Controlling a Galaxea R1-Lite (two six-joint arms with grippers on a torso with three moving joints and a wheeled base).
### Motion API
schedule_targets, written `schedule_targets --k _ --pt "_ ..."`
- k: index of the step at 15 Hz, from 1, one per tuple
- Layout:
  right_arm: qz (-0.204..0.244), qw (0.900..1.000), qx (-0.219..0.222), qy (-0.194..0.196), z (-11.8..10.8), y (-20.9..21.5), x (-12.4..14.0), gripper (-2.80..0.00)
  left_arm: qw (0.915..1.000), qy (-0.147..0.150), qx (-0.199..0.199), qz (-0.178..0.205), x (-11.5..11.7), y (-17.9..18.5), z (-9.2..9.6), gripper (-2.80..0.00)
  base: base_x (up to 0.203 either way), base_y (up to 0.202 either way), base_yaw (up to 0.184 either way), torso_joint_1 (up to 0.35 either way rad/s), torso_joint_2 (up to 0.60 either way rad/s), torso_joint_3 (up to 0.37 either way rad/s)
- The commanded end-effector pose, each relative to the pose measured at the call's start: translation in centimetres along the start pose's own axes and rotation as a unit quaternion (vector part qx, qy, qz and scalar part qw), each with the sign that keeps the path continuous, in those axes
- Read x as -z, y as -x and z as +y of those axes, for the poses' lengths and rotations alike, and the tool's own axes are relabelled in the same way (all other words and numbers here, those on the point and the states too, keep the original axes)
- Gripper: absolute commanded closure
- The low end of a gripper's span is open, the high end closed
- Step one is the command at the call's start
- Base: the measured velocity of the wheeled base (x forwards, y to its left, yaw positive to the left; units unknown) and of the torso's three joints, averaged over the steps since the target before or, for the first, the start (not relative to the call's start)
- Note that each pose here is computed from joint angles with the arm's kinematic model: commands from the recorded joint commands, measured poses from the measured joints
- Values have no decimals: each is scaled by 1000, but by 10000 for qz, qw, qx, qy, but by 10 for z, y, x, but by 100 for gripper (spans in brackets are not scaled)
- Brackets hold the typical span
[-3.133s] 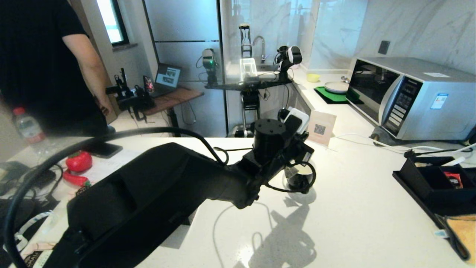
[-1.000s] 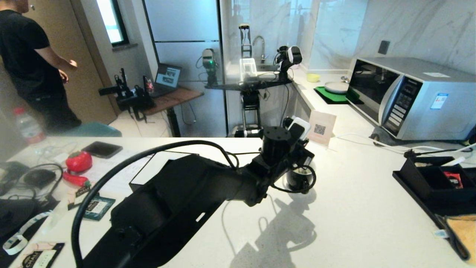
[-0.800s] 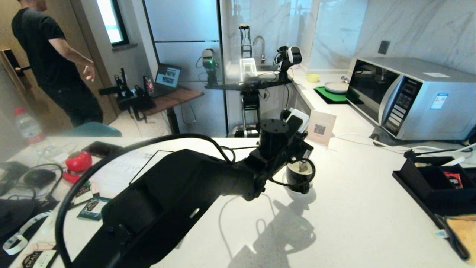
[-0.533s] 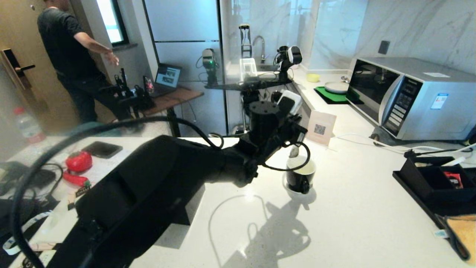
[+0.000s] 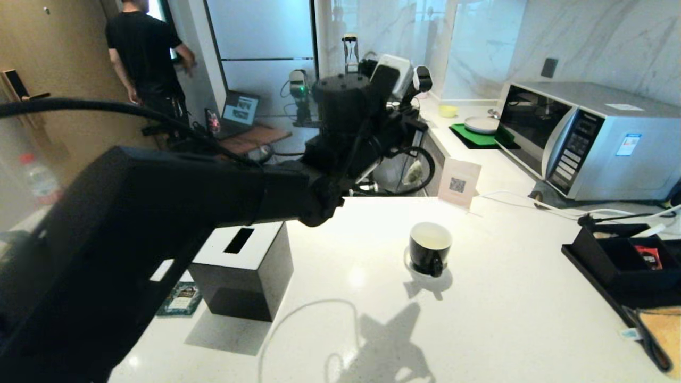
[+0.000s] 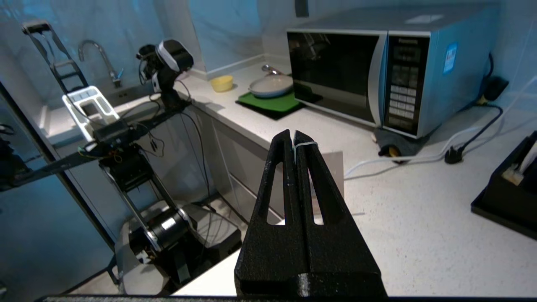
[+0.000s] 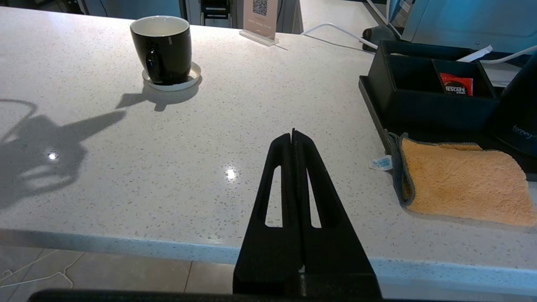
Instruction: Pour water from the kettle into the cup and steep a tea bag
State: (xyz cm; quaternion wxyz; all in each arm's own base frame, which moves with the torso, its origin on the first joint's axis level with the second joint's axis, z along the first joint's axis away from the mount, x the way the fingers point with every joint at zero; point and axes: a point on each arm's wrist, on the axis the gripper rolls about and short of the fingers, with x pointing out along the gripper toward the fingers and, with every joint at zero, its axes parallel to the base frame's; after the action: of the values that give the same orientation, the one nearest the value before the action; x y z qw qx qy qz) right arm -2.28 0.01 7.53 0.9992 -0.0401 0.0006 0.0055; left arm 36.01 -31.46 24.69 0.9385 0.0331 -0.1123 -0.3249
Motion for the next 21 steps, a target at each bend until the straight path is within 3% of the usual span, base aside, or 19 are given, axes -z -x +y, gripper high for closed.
schedule_targets --k 1,5,9,12,18,21 --pt "-1 10000 -7 5 0 0 0 0 9994 1 -176 -296 -43 16 10 0 0 0 0 0 0 0" --pt "-1 10000 -7 5 0 0 0 0 9983 1 -533 -249 -80 42 20 0 0 0 0 0 0 0" --pt "-1 10000 -7 5 0 0 0 0 9973 -113 -732 -1 -95 81 26 0 0 0 0 0 0 0" --pt "-1 10000 -7 5 0 0 0 0 9950 -192 -958 216 -99 114 35 0 0 0 0 0 0 0" --pt "-1 10000 -7 5 0 0 0 0 9821 -352 -1717 693 -89 180 79 0 0 0 0 0 0 0" --pt "-1 10000 -7 5 0 0 0 0 9785 -374 -1855 816 -90 199 86 0 0 0 0 0 0 0"
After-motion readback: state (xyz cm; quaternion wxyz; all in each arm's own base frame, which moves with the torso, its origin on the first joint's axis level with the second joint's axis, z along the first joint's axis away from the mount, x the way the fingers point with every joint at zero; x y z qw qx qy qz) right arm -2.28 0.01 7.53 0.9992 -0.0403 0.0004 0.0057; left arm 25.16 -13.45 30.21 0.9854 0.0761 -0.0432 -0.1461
